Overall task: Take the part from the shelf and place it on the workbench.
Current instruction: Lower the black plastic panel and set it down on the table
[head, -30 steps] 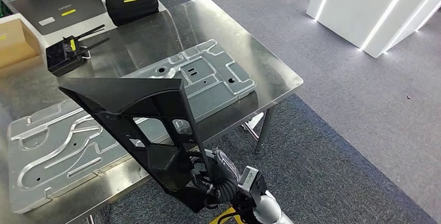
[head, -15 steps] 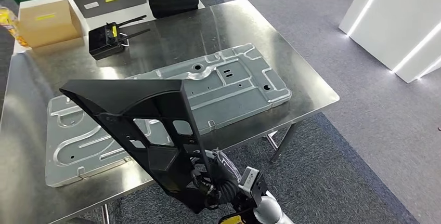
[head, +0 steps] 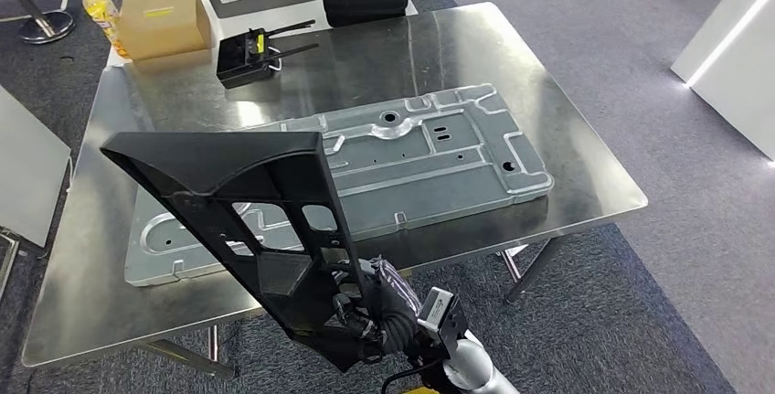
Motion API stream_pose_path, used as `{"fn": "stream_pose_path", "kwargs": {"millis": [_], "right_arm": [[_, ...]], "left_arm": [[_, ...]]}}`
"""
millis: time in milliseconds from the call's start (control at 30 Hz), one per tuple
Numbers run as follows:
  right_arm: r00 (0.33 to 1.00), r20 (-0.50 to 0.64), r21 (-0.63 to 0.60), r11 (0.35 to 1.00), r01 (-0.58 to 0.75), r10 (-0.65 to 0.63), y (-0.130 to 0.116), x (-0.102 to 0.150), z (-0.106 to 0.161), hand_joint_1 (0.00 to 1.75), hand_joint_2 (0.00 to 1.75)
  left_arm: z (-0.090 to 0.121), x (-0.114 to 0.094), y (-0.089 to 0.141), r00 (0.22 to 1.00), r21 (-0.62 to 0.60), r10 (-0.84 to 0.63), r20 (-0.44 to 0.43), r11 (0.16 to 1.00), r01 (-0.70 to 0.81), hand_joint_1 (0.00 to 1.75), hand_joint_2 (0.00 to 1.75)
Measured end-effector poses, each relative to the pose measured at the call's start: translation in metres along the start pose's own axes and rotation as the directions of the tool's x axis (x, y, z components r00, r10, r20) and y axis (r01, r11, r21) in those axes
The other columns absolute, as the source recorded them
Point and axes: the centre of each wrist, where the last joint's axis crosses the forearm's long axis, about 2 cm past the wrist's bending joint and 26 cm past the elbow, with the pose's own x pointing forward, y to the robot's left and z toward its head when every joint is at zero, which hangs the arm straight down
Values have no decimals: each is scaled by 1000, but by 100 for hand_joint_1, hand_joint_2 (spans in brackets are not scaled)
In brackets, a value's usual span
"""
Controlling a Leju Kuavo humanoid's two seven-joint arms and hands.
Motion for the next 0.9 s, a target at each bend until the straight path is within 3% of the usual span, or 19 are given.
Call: {"fn": "stream_pose_path", "kwargs": {"millis": [300,500,733,900], "right_arm": [[1000,-1,-14,1000,10,-10,-8,2,-9,175,175],[997,-73,-91,996,25,-31,-39,-1,-30,175,175],[998,-39,-155,987,43,-50,-96,18,-111,175,175],[998,-9,-188,981,57,-59,-117,34,-152,175,175]], "left_arm": [[0,0,0,1000,-6,-10,-2,1000,10,0,175],[0,4,-2,999,-23,-41,1,999,41,0,175],[0,14,-7,998,-33,-66,-2,997,66,0,175],[-1,20,-7,998,-31,-70,-2,997,70,0,175]]}}
